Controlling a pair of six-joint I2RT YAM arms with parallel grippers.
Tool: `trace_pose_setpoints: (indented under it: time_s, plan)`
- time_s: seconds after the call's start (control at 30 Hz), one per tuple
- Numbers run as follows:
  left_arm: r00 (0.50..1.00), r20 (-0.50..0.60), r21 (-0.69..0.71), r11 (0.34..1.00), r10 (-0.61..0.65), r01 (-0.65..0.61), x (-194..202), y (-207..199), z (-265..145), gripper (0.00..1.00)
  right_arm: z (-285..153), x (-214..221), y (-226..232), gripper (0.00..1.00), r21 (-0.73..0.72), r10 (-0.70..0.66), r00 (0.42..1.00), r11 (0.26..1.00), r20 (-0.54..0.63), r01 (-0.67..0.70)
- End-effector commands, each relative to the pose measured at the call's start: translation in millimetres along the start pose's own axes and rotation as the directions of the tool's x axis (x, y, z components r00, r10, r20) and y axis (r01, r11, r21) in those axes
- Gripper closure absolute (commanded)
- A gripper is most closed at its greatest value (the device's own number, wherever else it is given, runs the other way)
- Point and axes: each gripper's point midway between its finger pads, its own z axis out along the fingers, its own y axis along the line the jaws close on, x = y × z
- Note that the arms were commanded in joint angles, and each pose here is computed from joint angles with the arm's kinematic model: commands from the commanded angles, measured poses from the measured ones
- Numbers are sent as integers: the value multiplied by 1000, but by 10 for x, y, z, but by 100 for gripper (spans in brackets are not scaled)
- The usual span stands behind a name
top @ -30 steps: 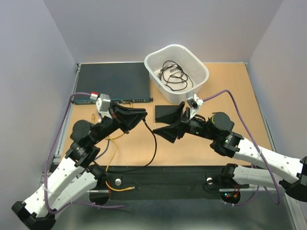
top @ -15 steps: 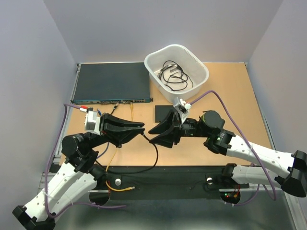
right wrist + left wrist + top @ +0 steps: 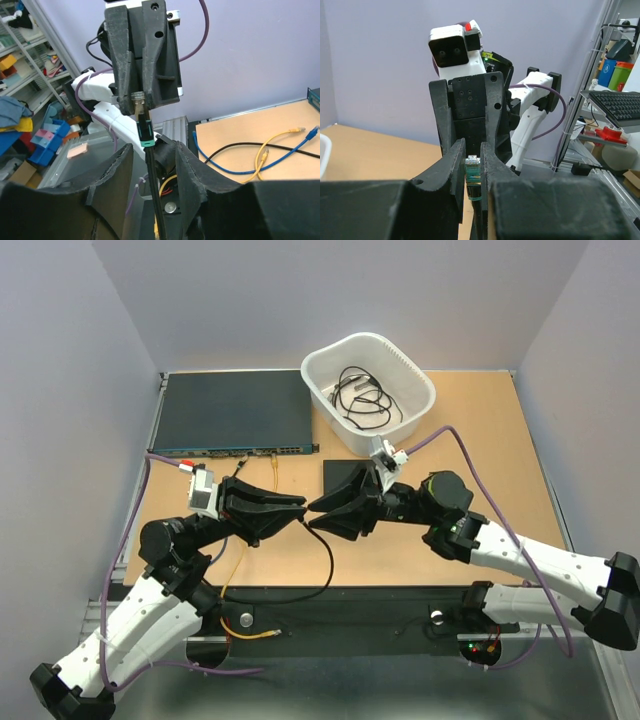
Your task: Insert the plug into the switch port
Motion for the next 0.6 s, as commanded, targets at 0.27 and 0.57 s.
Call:
trace_pose_setpoints:
  time_s: [0.27,0.57]
  plan:
    - [999,48,29,999,25,-27,-63,-53,-6,100,180,-264,46,59,-46,-7,996,999,84,11]
    - [999,45,-13,1000,22,-22,-22,38,-17,100,88,-355,157,59,-73,-18,991,997,133,28]
